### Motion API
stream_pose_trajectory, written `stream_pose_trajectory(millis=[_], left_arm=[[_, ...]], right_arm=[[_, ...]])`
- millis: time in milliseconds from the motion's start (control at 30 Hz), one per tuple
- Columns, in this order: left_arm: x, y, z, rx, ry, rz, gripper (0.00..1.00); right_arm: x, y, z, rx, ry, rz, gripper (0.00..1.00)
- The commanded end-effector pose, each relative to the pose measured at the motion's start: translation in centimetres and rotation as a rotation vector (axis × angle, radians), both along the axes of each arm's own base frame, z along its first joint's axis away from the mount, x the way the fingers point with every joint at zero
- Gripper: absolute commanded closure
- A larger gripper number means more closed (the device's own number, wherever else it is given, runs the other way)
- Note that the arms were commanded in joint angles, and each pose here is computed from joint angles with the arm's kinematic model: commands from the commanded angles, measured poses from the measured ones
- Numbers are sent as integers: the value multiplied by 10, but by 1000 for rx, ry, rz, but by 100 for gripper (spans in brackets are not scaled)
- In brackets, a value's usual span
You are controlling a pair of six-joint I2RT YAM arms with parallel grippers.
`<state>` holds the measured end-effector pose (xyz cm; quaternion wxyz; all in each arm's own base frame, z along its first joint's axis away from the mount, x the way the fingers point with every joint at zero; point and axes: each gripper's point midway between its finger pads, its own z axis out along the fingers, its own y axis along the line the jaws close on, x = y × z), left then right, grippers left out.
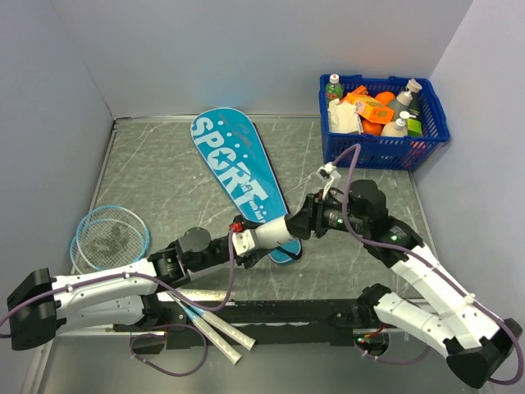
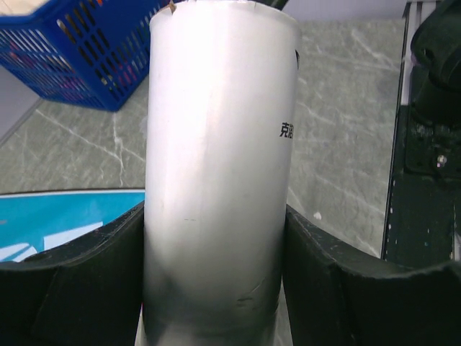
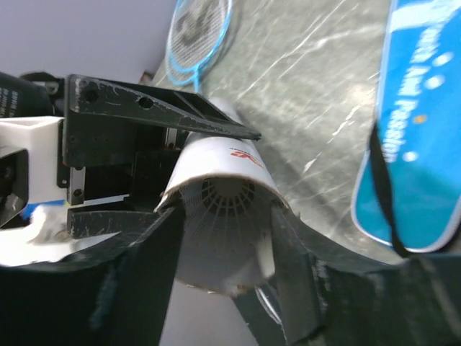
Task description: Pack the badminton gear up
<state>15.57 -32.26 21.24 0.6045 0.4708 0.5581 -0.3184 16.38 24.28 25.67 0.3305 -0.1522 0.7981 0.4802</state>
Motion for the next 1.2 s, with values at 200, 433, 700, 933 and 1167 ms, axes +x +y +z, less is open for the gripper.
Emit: stream_pose_trajectory(millis=[200, 433, 700, 933, 1167], left_arm=[[-10, -6, 32, -171, 4, -34, 99], [-10, -2, 34, -192, 14, -22, 99], [-13, -6, 35, -202, 32, -43, 99], [-13, -4, 38, -223, 47, -38, 99], [-14, -2, 38, -238, 60, -35, 99]], right_arm=[[48, -100, 35, -325, -190, -417, 31], [107, -149, -17, -679, -129, -645, 34], [171, -146, -76, -954, -121, -678, 32], [204, -137, -120, -1200, -132, -619, 30], [226, -145, -146, -1371, -135, -604, 31]])
